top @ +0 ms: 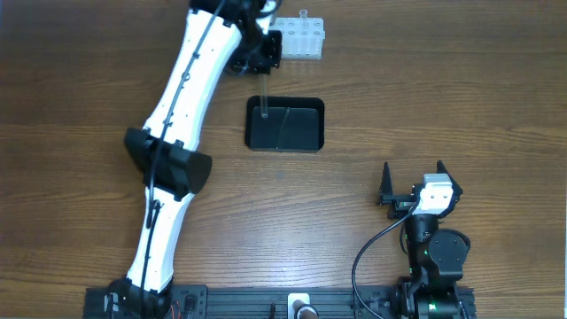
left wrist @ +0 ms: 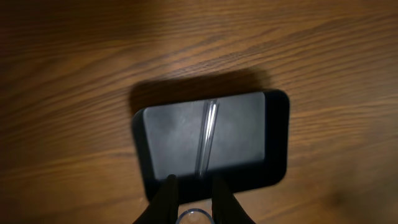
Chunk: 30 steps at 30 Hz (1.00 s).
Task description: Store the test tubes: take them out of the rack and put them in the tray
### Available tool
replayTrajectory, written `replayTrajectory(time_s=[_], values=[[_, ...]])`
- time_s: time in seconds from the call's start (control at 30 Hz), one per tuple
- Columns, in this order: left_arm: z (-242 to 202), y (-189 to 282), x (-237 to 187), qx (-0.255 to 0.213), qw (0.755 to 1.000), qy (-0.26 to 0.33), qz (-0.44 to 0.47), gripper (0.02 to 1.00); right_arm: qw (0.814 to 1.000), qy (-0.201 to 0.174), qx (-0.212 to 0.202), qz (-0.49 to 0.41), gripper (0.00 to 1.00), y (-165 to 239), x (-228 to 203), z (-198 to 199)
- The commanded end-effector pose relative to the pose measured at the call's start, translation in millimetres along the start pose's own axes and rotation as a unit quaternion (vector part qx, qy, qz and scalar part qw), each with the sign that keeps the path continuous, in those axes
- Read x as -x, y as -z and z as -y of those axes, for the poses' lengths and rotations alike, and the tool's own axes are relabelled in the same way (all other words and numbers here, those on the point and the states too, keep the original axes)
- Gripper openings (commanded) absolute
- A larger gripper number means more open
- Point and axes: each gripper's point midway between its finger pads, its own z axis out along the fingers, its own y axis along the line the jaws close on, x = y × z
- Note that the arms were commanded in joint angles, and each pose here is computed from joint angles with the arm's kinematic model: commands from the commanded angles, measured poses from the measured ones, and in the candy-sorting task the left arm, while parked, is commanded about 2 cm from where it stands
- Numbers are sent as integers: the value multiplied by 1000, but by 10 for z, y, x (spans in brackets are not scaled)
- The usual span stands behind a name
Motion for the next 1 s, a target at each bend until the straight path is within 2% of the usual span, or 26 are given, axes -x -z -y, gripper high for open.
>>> replayTrajectory(time_s=[0.03,0.43,1.0], values=[[80,-282,-27,-4,1000,2,-24,38,1000,-3,5,0,991,0,-14,-16],[-26,-787,-115,15,997,7,-75,40,1000,-3,5,0,993,0,-14,-16],[-105,-1157,-182,29,994,9,-105,38,1000,-3,5,0,991,0,-14,-16]])
